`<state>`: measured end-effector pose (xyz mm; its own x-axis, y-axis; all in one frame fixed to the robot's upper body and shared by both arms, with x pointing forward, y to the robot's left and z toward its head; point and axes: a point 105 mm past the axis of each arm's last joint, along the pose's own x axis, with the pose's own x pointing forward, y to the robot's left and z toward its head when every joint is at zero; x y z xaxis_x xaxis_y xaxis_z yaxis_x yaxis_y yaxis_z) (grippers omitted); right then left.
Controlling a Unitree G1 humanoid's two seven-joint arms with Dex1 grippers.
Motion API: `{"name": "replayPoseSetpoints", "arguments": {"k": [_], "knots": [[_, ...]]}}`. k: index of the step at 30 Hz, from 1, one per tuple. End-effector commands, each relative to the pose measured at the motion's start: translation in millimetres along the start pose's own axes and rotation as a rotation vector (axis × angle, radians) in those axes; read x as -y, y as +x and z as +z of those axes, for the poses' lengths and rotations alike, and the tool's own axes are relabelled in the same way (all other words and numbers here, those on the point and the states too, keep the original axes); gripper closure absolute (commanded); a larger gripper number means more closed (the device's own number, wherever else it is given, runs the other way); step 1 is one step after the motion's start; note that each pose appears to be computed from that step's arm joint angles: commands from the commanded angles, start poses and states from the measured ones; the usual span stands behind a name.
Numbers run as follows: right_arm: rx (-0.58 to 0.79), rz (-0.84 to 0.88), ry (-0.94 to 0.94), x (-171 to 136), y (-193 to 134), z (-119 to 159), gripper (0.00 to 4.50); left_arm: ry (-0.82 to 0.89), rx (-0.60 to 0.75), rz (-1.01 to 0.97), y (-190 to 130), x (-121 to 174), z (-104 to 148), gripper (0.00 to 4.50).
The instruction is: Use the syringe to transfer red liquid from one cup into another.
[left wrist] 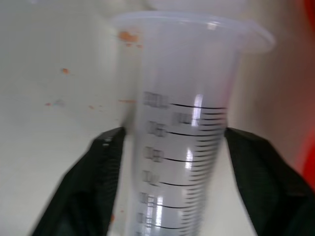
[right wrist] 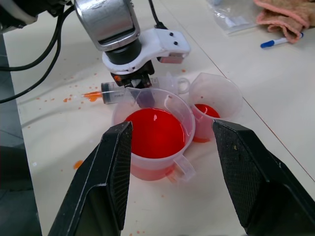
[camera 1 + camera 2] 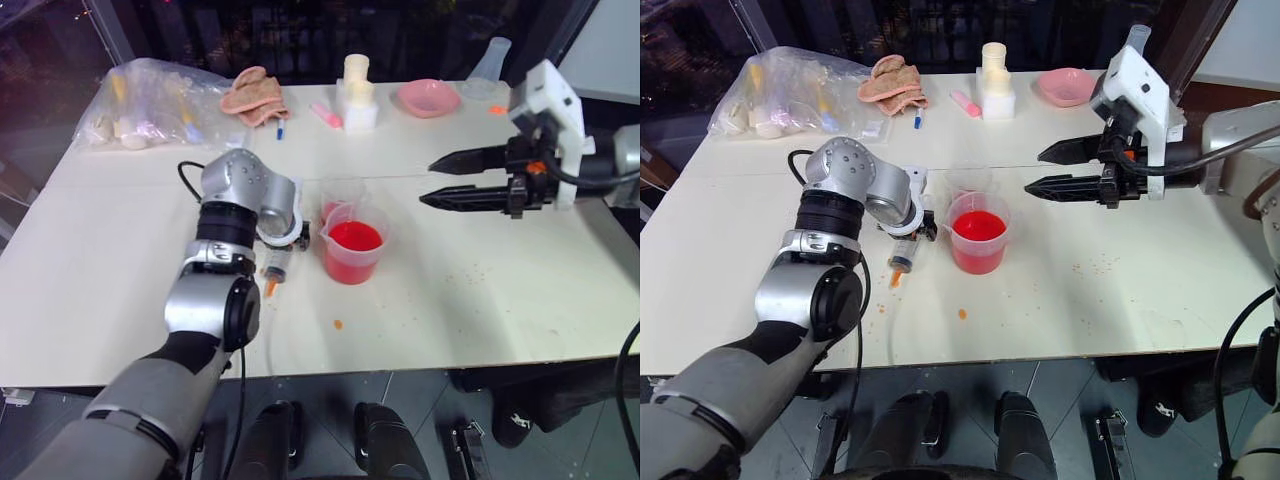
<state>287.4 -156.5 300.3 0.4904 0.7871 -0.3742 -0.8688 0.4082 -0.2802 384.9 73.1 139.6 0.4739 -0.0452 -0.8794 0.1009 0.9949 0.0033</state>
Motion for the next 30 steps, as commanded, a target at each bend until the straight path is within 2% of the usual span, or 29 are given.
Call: {"name": "replayPoseSetpoints", "arguments": {"k": [1, 2, 3, 7, 10, 13, 17, 19, 21, 24, 27, 30], "knots": [[0.028, -0.038, -0.048, 0, -9, 11, 1.84, -0.019, 0.018, 0.01, 0, -4, 1, 2.67], [0.027, -0.038, -0.048, 0, -10, 11, 1.84, -0.023, 0.018, 0.015, 1, -5, 1, 2.94], [0.028, -0.039, -0.047, 0, -9, 11, 1.84, -0.028, 0.02, 0.016, 1, -6, 1, 3.0], [0.027, -0.043, -0.046, 2, -9, 11, 1.84, -0.067, 0.075, -0.03, -3, -7, 6, 3.02], [0.026, -0.049, -0.044, 2, -9, 10, 1.84, -0.182, 0.237, -0.155, -19, -8, 21, 3.03], [0.03, -0.073, -0.046, 6, -10, 9, 1.84, -0.241, 0.425, -0.233, -48, -28, 44, 3.03], [0.041, -0.108, -0.051, 8, -11, 6, 1.84, -0.23, 0.892, -0.357, -126, -45, 100, 3.03], [0.071, -0.12, -0.036, 8, -13, 6, 1.84, -0.11, 1.106, -0.554, -179, -21, 115, 3.03], [0.103, -0.139, -0.043, 7, -13, 6, 1.84, 0.064, 1.257, -0.818, -225, 12, 108, 3.03], [0.134, -0.175, -0.042, 6, -14, 5, 1.84, 0.183, 1.36, -1.072, -256, 34, 89, 3.03], [0.186, -0.22, -0.062, 7, -15, 7, 1.84, 0.254, 1.362, -1.206, -257, 46, 76, 3.03], [0.219, -0.285, -0.015, 9, -19, 1, 1.84, 0.321, 1.313, -1.293, -234, 62, 61, 3.03]]}}
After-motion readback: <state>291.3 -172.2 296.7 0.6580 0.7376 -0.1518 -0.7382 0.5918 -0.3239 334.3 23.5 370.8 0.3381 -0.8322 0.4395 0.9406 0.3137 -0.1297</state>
